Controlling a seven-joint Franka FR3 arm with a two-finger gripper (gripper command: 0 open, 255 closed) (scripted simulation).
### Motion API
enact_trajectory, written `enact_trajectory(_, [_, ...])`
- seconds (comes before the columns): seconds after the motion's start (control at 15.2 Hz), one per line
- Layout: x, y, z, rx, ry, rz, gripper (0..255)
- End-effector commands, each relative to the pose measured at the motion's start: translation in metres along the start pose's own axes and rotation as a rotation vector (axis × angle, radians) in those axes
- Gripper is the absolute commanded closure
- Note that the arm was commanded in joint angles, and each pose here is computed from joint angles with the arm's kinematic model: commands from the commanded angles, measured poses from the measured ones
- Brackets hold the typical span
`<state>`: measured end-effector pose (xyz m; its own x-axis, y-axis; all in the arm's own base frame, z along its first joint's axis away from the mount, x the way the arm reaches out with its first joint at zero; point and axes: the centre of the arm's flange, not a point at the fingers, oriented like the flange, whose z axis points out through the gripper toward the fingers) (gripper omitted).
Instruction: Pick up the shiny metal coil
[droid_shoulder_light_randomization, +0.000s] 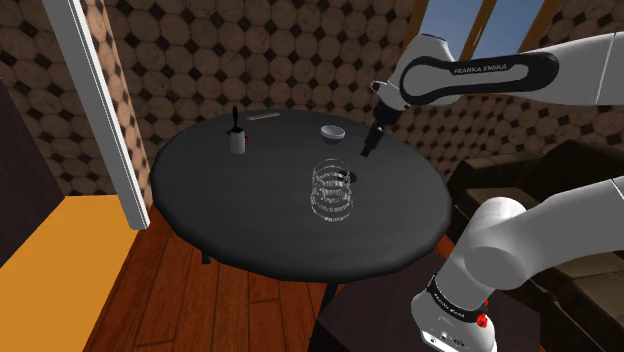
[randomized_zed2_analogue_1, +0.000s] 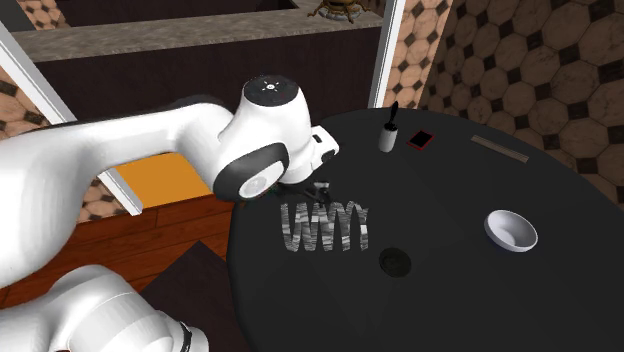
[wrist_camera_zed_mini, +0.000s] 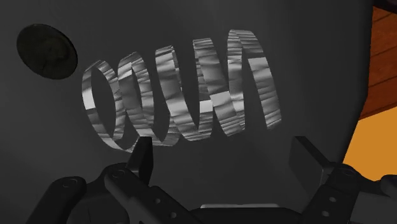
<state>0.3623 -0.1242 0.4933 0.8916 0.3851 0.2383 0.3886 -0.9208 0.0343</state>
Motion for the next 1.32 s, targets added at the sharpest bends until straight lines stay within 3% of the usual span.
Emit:
enact_trajectory(0.0, [-0.002, 0.023, 0.017, 0.01, 0.023, -0.048, 0])
enact_trajectory(0.92, [0.026, 0.173, 0.134, 0.098, 0.173, -0.342, 0])
enact_trajectory(1.25, [0.02, 0.173, 0.16, 0.098, 0.173, -0.342, 0])
